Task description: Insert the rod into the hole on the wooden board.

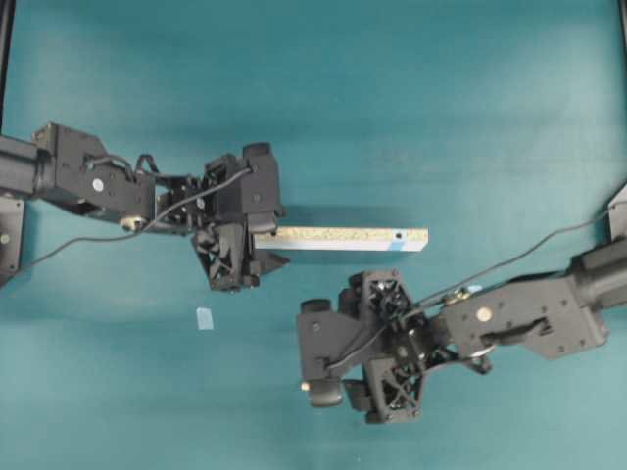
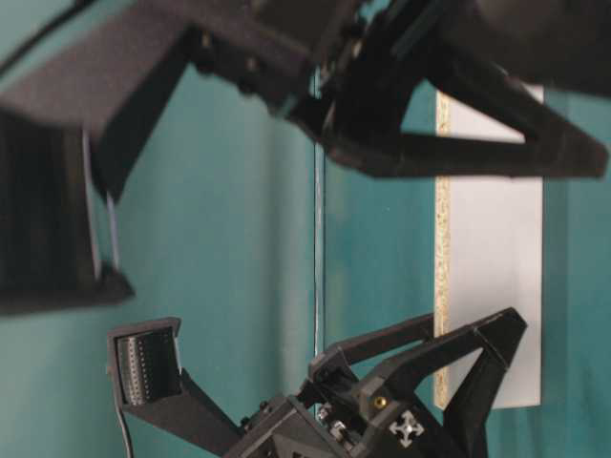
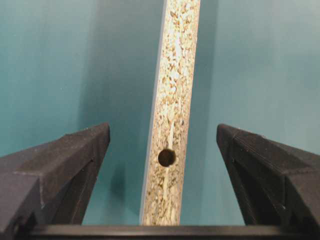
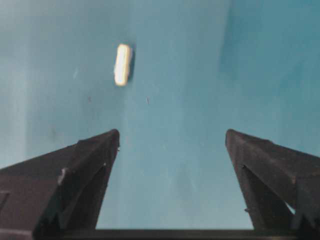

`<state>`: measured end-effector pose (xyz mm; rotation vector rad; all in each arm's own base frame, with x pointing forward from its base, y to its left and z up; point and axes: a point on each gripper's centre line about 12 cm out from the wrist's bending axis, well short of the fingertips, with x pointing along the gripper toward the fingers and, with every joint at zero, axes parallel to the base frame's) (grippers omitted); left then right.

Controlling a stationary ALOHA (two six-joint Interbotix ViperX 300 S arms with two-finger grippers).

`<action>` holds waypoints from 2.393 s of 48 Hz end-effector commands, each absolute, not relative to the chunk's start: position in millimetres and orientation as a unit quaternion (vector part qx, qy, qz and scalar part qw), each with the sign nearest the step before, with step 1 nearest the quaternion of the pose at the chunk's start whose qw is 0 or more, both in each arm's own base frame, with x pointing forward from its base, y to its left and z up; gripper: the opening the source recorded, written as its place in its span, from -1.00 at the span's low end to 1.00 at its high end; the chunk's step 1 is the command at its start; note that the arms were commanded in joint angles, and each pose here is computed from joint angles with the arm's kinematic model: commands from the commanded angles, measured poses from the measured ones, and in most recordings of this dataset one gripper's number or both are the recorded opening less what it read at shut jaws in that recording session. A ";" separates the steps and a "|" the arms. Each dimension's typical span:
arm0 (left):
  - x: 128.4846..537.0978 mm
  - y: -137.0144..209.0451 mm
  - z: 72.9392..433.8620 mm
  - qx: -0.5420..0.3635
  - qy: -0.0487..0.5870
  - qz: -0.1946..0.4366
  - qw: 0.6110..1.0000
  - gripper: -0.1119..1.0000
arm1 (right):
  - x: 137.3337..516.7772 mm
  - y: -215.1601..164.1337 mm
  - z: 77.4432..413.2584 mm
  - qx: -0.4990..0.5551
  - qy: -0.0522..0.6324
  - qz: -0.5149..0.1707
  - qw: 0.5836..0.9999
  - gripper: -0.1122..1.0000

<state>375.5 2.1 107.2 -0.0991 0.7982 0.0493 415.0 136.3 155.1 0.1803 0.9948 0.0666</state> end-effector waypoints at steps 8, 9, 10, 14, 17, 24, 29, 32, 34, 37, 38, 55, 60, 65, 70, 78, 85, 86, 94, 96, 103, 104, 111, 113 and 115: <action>383.5 0.6 119.4 -0.046 0.360 0.021 0.932 1.00 | 438.2 156.6 168.3 0.078 0.481 0.037 0.872 0.91; 383.5 0.6 119.4 -0.046 0.360 0.021 0.932 1.00 | 439.7 157.9 167.7 0.077 0.484 0.037 0.871 0.91; 383.5 0.6 119.4 -0.046 0.360 0.021 0.932 1.00 | 441.4 160.0 167.6 0.076 0.486 0.037 0.870 0.91; 383.5 0.0 119.4 -0.046 0.360 0.020 0.932 1.00 | 447.5 163.6 167.8 0.074 0.495 0.033 0.865 0.91; 384.4 0.0 121.5 -0.046 0.357 0.020 0.933 1.00 | 451.7 165.8 166.9 0.073 0.503 0.030 0.861 0.91; 384.4 0.0 122.1 -0.046 0.357 0.020 0.933 1.00 | 461.0 169.4 163.9 0.071 0.519 0.022 0.851 0.91; 383.6 -0.5 121.3 -0.046 0.357 0.019 0.933 1.00 | 466.3 171.4 160.4 0.069 0.526 0.020 0.848 0.91; 383.5 0.0 121.8 -0.045 0.357 0.019 0.933 1.00 | 468.6 172.2 159.2 0.070 0.526 0.019 0.847 0.91; 383.5 -0.6 121.8 -0.046 0.357 0.019 0.933 1.00 | 470.1 172.1 158.1 0.071 0.527 0.018 0.847 0.91; 383.6 -0.5 122.5 -0.046 0.356 0.019 0.933 1.00 | 471.4 173.3 157.4 0.076 0.528 0.018 0.846 0.91; 383.5 -0.6 121.8 -0.046 0.357 0.019 0.933 1.00 | 472.1 173.7 156.8 0.077 0.528 0.018 0.845 0.91; 383.9 -4.7 122.8 -0.044 0.356 0.014 0.933 1.00 | 477.1 174.6 143.5 0.080 0.535 0.015 0.841 0.88; 383.4 -7.0 122.4 -0.046 0.357 0.013 0.933 1.00 | 478.0 173.3 141.3 0.081 0.536 0.013 0.840 0.81; 383.4 -9.4 122.4 -0.046 0.357 0.010 0.933 1.00 | 480.2 170.9 141.2 0.087 0.531 0.010 0.843 0.71; 383.3 -11.1 121.8 -0.045 0.358 0.008 0.933 1.00 | 482.1 168.0 141.6 0.097 0.528 0.003 0.844 0.69; 384.3 -11.8 122.2 -0.044 0.356 0.007 0.933 1.00 | 483.4 165.9 141.4 0.113 0.527 -0.008 0.842 0.68; 384.7 -11.8 121.4 -0.045 0.358 0.007 0.933 1.00 | 483.3 166.0 137.4 0.113 0.531 -0.010 0.840 0.68; 384.3 -11.7 121.1 -0.045 0.358 0.007 0.933 1.00 | 483.5 165.3 136.6 0.114 0.531 -0.011 0.839 0.68; 384.6 -12.4 121.4 -0.044 0.358 0.006 0.933 1.00 | 483.4 165.2 135.8 0.113 0.532 -0.011 0.839 0.65; 384.6 -12.4 121.4 -0.044 0.358 0.006 0.933 1.00 | 483.6 165.2 135.9 0.113 0.532 -0.011 0.839 0.63; 384.2 -12.3 120.9 -0.044 0.359 0.006 0.932 1.00 | 483.6 166.2 133.7 0.115 0.533 -0.011 0.839 0.44; 384.3 -12.3 121.1 -0.044 0.358 0.006 0.933 1.00 | 483.8 166.2 133.0 0.114 0.532 -0.011 0.839 0.40; 383.8 -12.3 120.0 -0.044 0.359 0.007 0.932 1.00 | 483.9 167.1 133.1 0.114 0.531 -0.010 0.839 0.30; 383.8 -12.3 120.0 -0.044 0.359 0.007 0.932 1.00 | 483.8 167.2 133.1 0.115 0.531 -0.010 0.839 0.30; 383.3 -12.3 119.4 -0.044 0.361 0.007 0.932 1.00 | 483.8 167.2 132.3 0.114 0.532 -0.010 0.839 0.29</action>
